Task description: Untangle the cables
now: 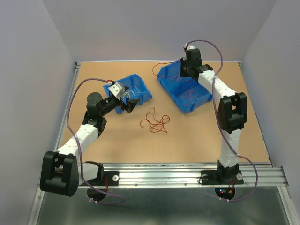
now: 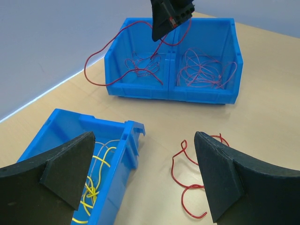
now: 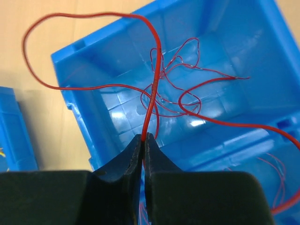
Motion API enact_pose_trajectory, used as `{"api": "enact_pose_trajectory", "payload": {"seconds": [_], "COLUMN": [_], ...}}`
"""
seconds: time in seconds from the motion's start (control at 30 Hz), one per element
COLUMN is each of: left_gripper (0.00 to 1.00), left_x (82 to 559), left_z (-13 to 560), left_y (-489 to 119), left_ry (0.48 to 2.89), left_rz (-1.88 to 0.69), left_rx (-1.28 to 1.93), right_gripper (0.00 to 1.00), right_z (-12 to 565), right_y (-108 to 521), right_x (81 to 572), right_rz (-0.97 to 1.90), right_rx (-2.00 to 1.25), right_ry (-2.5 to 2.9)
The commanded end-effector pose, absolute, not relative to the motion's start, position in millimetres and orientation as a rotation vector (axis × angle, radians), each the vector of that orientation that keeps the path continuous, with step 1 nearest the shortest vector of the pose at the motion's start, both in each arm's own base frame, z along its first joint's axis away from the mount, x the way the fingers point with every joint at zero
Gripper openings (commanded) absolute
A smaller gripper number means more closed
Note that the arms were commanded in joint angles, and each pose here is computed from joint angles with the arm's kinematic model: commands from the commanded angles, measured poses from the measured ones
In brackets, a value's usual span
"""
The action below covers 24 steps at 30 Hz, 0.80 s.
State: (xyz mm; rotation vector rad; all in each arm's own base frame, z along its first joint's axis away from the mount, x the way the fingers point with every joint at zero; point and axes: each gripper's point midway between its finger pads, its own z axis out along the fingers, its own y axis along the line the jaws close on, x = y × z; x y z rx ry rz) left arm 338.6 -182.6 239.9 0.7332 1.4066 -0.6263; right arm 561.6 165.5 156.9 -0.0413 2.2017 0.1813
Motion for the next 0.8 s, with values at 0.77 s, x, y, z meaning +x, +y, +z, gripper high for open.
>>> {"api": "enact_pose_trajectory", "payload": {"seconds": [0.77], "left_gripper": [0.98], "left_x": [335], "left_z": [256], "left_y": [-188], "left_ry": [1.341], "left_rz": [-0.629], "left_rx": [0.763], "right_gripper": [0.01], "right_z": [216], "right_y": [120], "right_x": [492], "right_rz": [0.091], "right_rx": [0.098], "right_ry": [2.193]}}
